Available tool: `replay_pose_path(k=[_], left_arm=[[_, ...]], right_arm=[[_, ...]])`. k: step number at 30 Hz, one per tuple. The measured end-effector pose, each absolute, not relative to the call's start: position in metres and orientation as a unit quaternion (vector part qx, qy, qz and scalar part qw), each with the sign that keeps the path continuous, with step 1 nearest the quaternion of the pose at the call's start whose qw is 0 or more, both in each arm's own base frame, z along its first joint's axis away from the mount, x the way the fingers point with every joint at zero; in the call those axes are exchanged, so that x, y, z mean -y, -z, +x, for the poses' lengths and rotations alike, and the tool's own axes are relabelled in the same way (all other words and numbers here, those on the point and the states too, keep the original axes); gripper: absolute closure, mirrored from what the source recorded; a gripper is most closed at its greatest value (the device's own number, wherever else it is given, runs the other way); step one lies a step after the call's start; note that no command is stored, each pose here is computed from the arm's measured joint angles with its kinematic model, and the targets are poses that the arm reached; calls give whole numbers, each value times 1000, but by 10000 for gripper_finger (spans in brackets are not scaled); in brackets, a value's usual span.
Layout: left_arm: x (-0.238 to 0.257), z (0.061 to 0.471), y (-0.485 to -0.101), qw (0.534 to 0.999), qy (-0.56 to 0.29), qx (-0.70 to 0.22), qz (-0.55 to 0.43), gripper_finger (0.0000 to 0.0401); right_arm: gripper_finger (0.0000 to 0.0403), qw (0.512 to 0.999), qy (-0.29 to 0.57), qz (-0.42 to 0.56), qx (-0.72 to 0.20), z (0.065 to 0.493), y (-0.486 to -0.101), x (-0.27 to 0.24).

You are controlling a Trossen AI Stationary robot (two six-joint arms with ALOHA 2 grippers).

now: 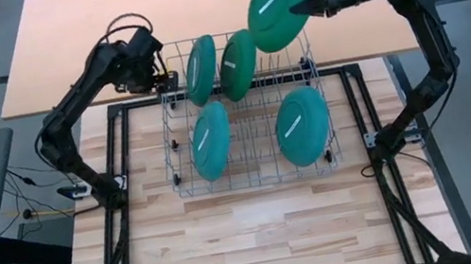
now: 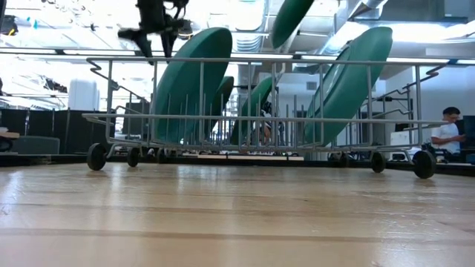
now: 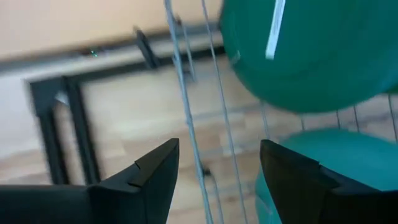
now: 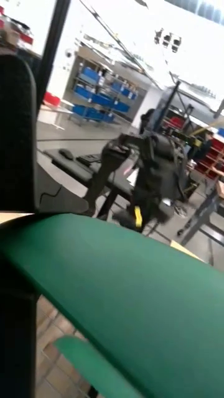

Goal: Sort dishes
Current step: Put the green plate into the dish rack

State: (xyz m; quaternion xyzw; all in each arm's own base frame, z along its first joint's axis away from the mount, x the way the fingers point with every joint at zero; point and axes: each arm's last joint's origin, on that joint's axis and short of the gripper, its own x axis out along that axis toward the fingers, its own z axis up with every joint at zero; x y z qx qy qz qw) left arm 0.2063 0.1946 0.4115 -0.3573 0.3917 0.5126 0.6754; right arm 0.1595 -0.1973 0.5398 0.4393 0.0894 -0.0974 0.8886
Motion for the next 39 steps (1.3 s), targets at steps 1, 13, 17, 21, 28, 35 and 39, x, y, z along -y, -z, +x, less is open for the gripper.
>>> replay_pose_path(k=[1, 13, 17, 21, 28, 35, 39], left_arm=[[-199, 206, -403, 674, -499, -402, -367, 182], [-214, 213, -331, 646, -472, -453, -393, 182], [-214, 213, -311, 629, -476, -468, -399, 182], [-211, 210, -297, 612, -476, -486, -403, 182], [-211, 211, -293, 611, -478, -484, -405, 182], [-212, 212, -293, 615, -477, -482, -402, 182], [-212, 212, -293, 617, -475, -484, -399, 182]], right_arm=[[386, 889, 94, 439, -91, 161, -540, 196], [386, 886, 92, 440, -114, 172, -536, 187], [385, 869, 133, 451, -152, 167, -526, 184], [385, 854, 191, 442, -195, 154, -517, 179], [385, 851, 199, 417, -248, 156, -502, 181], [385, 840, 202, 426, -270, 171, -476, 204], [385, 839, 204, 429, -265, 174, -460, 219]])
